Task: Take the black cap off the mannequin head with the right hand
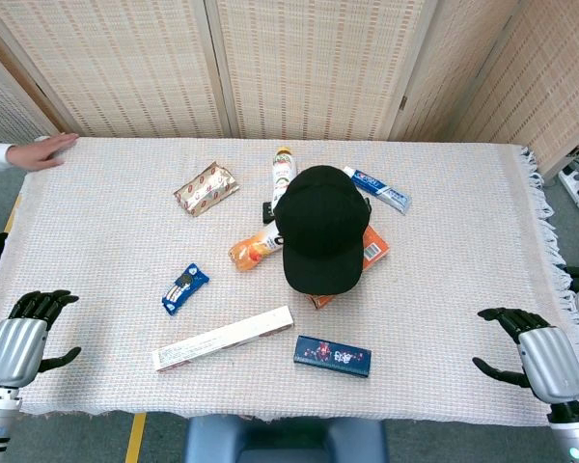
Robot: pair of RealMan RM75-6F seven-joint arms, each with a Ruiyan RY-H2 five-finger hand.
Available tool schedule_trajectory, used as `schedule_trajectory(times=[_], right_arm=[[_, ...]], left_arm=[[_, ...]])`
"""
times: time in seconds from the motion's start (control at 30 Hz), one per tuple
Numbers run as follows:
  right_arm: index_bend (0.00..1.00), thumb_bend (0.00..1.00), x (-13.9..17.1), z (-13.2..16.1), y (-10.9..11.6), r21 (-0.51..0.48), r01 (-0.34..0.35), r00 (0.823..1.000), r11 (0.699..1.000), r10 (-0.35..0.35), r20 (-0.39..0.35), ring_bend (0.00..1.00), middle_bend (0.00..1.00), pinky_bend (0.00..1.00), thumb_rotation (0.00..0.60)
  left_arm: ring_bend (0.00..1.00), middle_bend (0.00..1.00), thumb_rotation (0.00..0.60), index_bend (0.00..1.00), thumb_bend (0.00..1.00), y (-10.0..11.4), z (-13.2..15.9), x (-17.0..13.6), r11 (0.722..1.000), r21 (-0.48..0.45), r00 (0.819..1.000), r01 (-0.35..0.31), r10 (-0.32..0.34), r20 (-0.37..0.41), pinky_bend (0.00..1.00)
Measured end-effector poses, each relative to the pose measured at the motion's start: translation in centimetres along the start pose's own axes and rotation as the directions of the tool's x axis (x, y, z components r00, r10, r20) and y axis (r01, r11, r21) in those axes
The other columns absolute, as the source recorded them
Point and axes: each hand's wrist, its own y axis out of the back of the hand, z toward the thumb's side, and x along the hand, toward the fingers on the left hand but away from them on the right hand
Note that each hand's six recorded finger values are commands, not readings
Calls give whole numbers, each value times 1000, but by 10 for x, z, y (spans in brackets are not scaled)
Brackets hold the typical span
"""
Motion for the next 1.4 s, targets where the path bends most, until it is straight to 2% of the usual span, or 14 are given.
schedule_trajectory(times=[0.3, 0.43, 0.5, 0.6, 0.7, 0.8, 1.0, 1.4], right_arm=[[320, 82, -1, 1, -7, -1, -29, 1000, 1000, 29, 4, 353, 382, 416, 546], [320, 83, -3, 5, -11, -6, -41, 999, 999, 41, -12, 397, 425, 439, 547], [326, 83, -6, 9, -14, -11, -45, 999, 999, 45, -26, 463, 478, 522, 565], [368, 82, -15, 19, -18, -10, -37, 997, 999, 36, -63, 629, 636, 721, 599], [426, 83, -29, 35, -23, -15, -12, 993, 1000, 10, -115, 796, 817, 887, 600], [459, 83, -49, 55, -29, -39, 14, 985, 999, -20, -174, 909, 908, 990, 600], [467, 76, -86, 90, -41, -62, 52, 962, 997, -67, -264, 994, 975, 1000, 600], [437, 73, -141, 147, -83, -14, 138, 913, 990, -132, -387, 1000, 987, 1000, 600]], left_arm=[[232, 253, 600, 277, 69, -2, 0, 1, 1000, 1, 1000, 5, -5, 1, 200], [232, 252, 600, 276, 69, -1, 1, 1, 1000, -2, 1000, 1, -1, 2, 201], [232, 252, 600, 276, 69, -1, 2, 1, 1000, -5, 1000, 0, 0, 6, 201], [232, 252, 600, 276, 69, -1, 4, 2, 1000, -8, 1000, -2, 2, 15, 200], [232, 252, 600, 276, 68, 0, 6, 1, 1000, -13, 1000, -7, 7, 20, 201], [233, 252, 600, 276, 68, 2, 3, -1, 1000, -15, 1000, -11, 11, 14, 200], [232, 252, 600, 276, 70, 3, 1, -4, 1000, -14, 1000, -11, 11, 7, 201], [233, 252, 600, 276, 69, 5, -7, -8, 1000, -13, 1000, -9, 8, -11, 200]])
